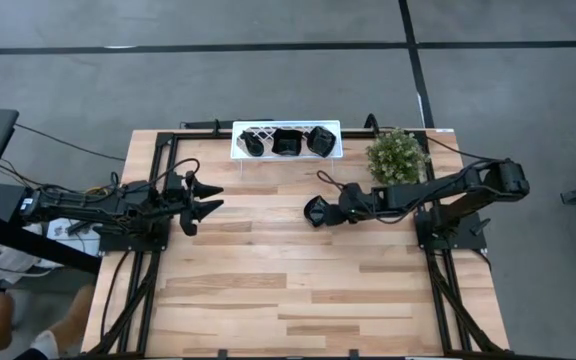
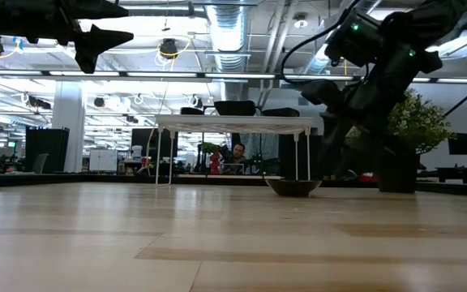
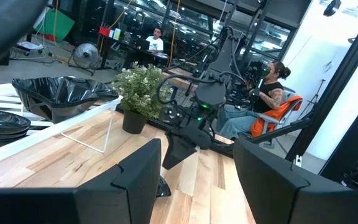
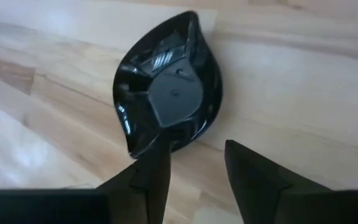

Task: Pick & Place Mini shaped plates
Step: Stack the leaf shaped plate on top of the leaf shaped plates on the shelf

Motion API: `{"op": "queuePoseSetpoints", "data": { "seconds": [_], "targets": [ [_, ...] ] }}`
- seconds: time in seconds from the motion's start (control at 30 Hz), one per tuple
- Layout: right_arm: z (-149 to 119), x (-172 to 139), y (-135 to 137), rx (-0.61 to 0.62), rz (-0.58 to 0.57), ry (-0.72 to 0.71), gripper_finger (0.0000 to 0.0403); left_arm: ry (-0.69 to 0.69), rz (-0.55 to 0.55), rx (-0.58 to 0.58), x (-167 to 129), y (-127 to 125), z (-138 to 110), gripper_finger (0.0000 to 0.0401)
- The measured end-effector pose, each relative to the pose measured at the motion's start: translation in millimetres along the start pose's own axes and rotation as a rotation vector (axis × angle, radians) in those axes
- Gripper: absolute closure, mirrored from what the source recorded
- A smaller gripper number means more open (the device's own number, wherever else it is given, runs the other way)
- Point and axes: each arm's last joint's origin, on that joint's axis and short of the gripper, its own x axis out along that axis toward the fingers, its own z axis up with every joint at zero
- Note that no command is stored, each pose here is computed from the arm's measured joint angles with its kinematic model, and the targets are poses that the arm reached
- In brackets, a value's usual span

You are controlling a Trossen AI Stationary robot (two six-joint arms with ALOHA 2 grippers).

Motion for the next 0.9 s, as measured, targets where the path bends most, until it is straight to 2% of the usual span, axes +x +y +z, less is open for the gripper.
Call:
{"op": "queuePoseSetpoints", "data": {
  "seconds": [0.23,0.47,0.7,0.9],
  "targets": [
    [4,1,-3,0.011,-0.023,-0.054,0.0264,0.000,0.000,0.000,0,0,0,0.0197],
    [0,1,1,0.025,0.007,-0.058,0.0253,0.000,0.000,0.000,0,0,0,0.0197],
    [-11,20,0,0.042,-0.034,-0.048,0.0246,0.000,0.000,0.004,0,0,0,0.0197],
    [-8,29,1,0.058,-0.009,-0.062,0.0247,0.000,0.000,0.002,0,0,0,0.0197]
  ]
}}
